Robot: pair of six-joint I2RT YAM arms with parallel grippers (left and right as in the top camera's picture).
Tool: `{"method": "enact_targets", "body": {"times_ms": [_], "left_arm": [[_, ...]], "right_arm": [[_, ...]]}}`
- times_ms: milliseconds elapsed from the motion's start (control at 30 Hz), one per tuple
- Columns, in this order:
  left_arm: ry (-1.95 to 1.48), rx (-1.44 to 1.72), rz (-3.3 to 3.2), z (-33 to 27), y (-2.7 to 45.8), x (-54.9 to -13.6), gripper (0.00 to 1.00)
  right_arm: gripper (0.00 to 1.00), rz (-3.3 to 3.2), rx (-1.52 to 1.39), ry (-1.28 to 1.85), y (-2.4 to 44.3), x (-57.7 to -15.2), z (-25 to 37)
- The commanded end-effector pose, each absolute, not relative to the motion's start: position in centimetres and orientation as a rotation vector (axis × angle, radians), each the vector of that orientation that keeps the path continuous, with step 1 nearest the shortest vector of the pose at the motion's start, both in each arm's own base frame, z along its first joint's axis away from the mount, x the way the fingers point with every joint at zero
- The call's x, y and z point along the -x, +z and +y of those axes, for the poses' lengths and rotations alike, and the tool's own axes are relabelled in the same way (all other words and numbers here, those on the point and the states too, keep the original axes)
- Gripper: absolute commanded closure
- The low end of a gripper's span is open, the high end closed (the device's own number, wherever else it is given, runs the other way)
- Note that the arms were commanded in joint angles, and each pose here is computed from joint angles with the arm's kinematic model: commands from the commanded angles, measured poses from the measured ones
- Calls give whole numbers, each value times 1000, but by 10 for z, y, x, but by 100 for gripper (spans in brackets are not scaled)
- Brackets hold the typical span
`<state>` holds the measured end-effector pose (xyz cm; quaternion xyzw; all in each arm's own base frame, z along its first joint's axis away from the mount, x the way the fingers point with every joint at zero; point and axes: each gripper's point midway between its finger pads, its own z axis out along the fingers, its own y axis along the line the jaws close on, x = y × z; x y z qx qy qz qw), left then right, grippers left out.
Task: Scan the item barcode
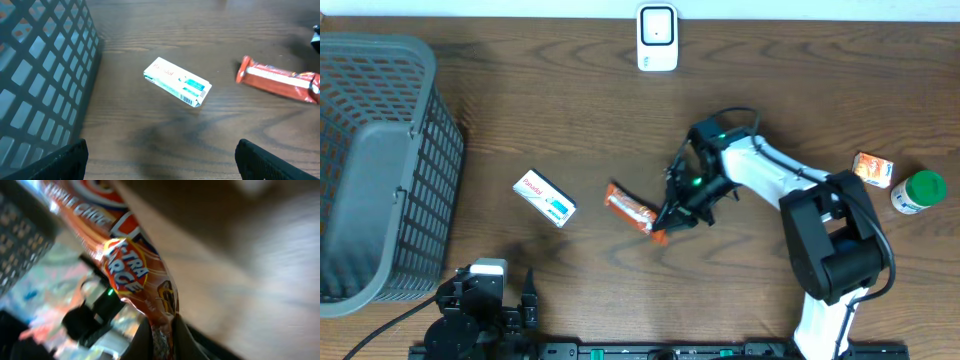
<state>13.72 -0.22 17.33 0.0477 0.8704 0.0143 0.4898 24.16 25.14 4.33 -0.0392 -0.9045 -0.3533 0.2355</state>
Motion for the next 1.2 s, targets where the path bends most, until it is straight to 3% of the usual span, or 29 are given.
{"method": "enact_targets", "body": {"times_ms": [0, 167, 267, 433, 567, 633, 667, 700, 833, 933, 1167], "left_arm": [[33, -111, 2112, -2, 173, -137, 7], [33, -111, 2112, -2, 173, -137, 7], [33, -111, 2111, -2, 173, -137, 7], [33, -111, 2111, -2, 173, -137, 7], [33, -111, 2112, -2, 173, -137, 7], [33, -111, 2111, -2, 173, -137, 7], [33, -111, 2112, -2, 173, -137, 7], [33, -111, 2112, -2, 173, -137, 7], [33, -111, 2112, -2, 173, -137, 7], [33, -111, 2111, -2, 173, -137, 7], [33, -111, 2112, -2, 173, -137, 7]], "right_arm": [[99, -2591, 174, -809, 23, -254, 225], [99, -2633, 236, -724, 16, -259, 213], [87, -2651, 254, -709, 14, -263, 212], [82, -2659, 269, -693, 12, -264, 210], [66, -2687, 270, -636, 8, -265, 203], [47, -2711, 273, -579, 4, -265, 197], [28, -2723, 286, -531, 2, -264, 191], [22, -2736, 302, -474, -1, -264, 185], [7, -2817, 262, -293, -9, -267, 161], [1, -2865, 133, -302, -11, -274, 158], [1, -2934, -455, -517, -10, -297, 165]]}}
